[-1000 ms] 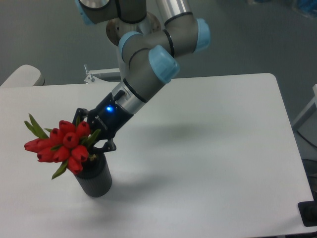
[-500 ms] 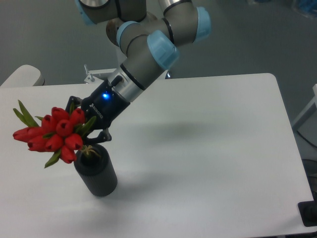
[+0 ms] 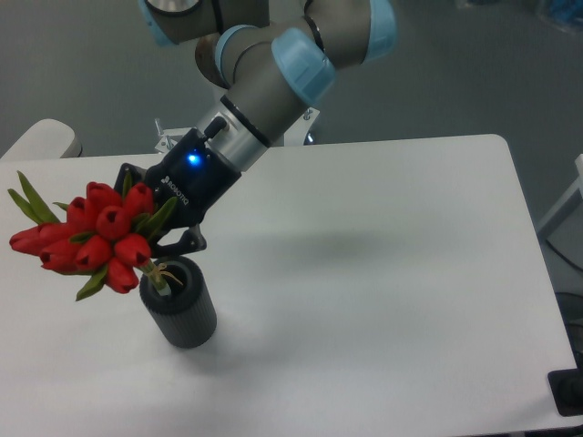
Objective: Pick up the flowers from the vase
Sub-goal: 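Lift the gripped tulips straight up out of the grey vase, then carry the tulip bouquet away from the vase across the table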
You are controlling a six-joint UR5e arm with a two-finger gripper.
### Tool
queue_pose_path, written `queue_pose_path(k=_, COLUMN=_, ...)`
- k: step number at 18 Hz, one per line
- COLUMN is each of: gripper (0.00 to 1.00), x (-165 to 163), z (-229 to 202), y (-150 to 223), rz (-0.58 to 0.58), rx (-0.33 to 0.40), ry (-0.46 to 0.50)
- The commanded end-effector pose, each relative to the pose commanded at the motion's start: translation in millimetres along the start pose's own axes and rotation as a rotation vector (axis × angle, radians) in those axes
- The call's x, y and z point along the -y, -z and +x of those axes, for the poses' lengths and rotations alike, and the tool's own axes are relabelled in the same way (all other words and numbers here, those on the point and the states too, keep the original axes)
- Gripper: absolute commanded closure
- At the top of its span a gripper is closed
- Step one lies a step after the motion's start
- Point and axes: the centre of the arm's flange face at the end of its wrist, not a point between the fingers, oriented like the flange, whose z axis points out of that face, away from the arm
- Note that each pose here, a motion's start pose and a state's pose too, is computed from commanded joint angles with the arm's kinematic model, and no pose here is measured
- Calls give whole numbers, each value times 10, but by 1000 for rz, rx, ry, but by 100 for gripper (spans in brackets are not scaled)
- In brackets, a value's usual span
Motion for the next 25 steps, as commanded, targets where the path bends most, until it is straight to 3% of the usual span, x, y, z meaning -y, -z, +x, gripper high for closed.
queue_pose_path(k=21, gripper=77, x=248, z=126, y=271, rz=25, rx=33, ry=92)
queue_pose_path(k=25, gripper=77, x=365, z=40, y=422, rz=35, rx=67, ry=91)
